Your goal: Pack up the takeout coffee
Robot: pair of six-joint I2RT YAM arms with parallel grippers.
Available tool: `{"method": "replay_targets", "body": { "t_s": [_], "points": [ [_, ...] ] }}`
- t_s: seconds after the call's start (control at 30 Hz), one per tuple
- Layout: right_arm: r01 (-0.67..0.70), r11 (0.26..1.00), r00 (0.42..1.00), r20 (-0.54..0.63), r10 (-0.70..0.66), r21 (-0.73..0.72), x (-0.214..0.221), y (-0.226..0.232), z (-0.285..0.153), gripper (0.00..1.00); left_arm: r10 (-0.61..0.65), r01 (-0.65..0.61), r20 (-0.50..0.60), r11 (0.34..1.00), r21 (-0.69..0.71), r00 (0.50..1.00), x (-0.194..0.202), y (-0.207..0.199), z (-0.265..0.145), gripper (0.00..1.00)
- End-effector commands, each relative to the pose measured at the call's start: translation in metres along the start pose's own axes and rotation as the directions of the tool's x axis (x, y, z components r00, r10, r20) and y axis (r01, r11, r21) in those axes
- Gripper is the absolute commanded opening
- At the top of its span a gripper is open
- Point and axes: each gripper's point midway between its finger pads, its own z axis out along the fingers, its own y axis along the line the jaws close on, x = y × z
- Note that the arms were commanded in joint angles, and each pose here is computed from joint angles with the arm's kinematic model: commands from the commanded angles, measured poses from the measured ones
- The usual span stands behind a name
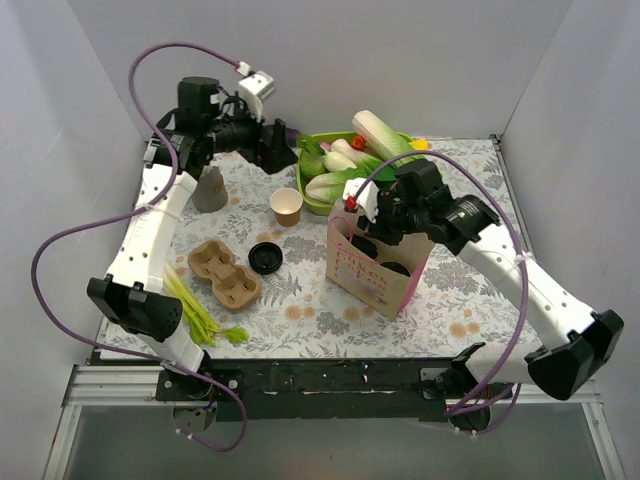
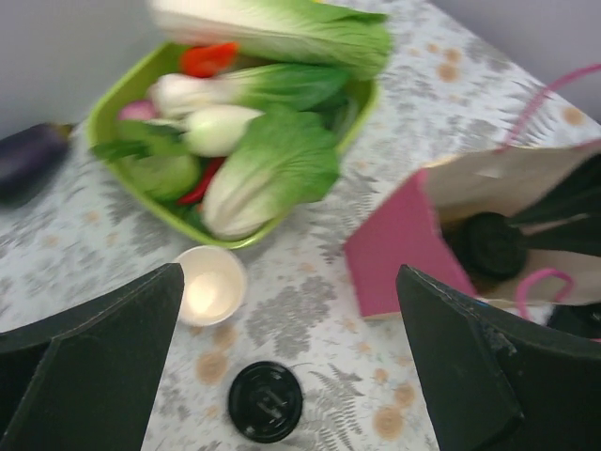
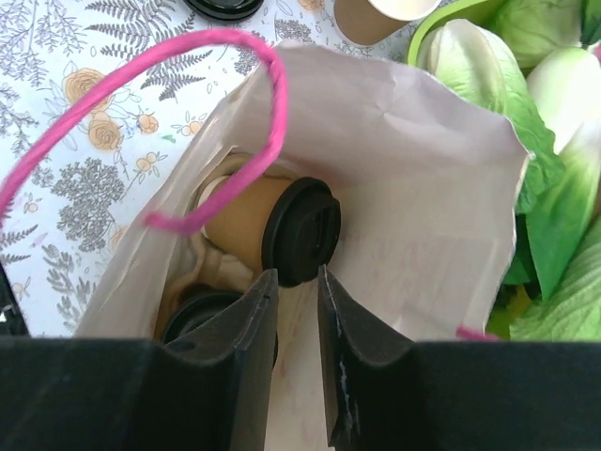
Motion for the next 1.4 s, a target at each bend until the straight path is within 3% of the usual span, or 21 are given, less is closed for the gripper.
{"method": "replay_targets", "body": {
  "t_s": [0.0,0.07,0.23,0.43,0.63,0.73,0.93,0.97,1.0,1.03,1.13,1.17,1.23,1.37],
  "points": [
    [0.025,0.999,0.998,0.064,-0.027,0.037,-0.011,0.013,-0.042,0.33,0.092,-0.086,0.000,0.940,0.330,0.996,-0.002,-0.101,0.019,0.98],
    [0.025,1.000,0.999,0.047,-0.026,0.018,-0.002,0.021,-0.045,0.34,0.135,-0.132,0.018,0.916,0.380,0.991,-0.001,-0.125,0.039,0.98],
    [0.011,1.000,0.999,0.035,-0.012,0.007,0.009,0.034,-0.056,0.35,0.200,-0.189,0.027,0.861,0.472,0.979,0.010,-0.129,0.094,0.98],
    [-0.033,0.999,0.999,0.043,0.033,0.008,0.012,0.043,-0.066,0.35,0.302,-0.299,0.087,0.780,0.550,0.949,0.016,-0.141,0.117,0.98],
    [-0.047,0.999,0.998,0.045,0.047,0.007,0.011,0.042,-0.063,0.35,0.318,-0.278,0.056,0.715,0.641,0.947,0.041,-0.164,0.132,0.96],
    [-0.049,0.999,0.998,0.034,0.049,0.003,0.014,0.041,-0.055,0.35,0.314,-0.265,0.049,0.696,0.668,0.948,0.046,-0.174,0.132,0.86],
    [-0.026,1.000,0.999,0.033,0.025,0.008,0.018,0.033,-0.034,0.35,0.243,-0.179,0.011,0.682,0.709,0.970,0.046,-0.190,0.115,0.48],
    [-0.019,1.000,0.999,0.032,0.019,0.004,0.018,0.032,-0.031,0.34,0.237,-0.167,0.002,0.681,0.713,0.972,0.047,-0.192,0.112,0.40],
    [-0.011,1.000,0.999,0.031,0.011,0.003,0.018,0.031,-0.029,0.34,0.223,-0.131,-0.035,0.688,0.714,0.974,0.057,-0.191,0.112,0.15],
    [-0.011,1.000,0.999,0.031,0.011,0.005,0.017,0.030,-0.028,0.34,0.221,-0.138,-0.025,0.691,0.710,0.975,0.052,-0.194,0.101,0.09],
    [0.008,1.000,0.999,0.041,-0.008,0.003,0.012,0.028,-0.027,0.34,0.201,-0.106,-0.059,0.717,0.689,0.978,0.065,-0.194,0.093,0.02],
    [0.022,1.000,0.998,0.053,-0.022,0.008,0.011,0.028,-0.027,0.34,0.212,-0.152,-0.007,0.724,0.673,0.977,0.053,-0.198,0.081,0.00],
    [0.063,0.998,0.996,0.066,-0.064,0.021,0.012,0.031,-0.025,0.37,0.200,-0.148,-0.010,0.756,0.637,0.980,0.061,-0.198,0.080,0.00],
    [0.170,0.985,0.976,0.128,-0.174,0.036,0.020,0.048,-0.023,0.48,0.221,-0.238,0.100,0.793,0.561,0.970,0.049,-0.209,0.045,0.00]
  ]
}}
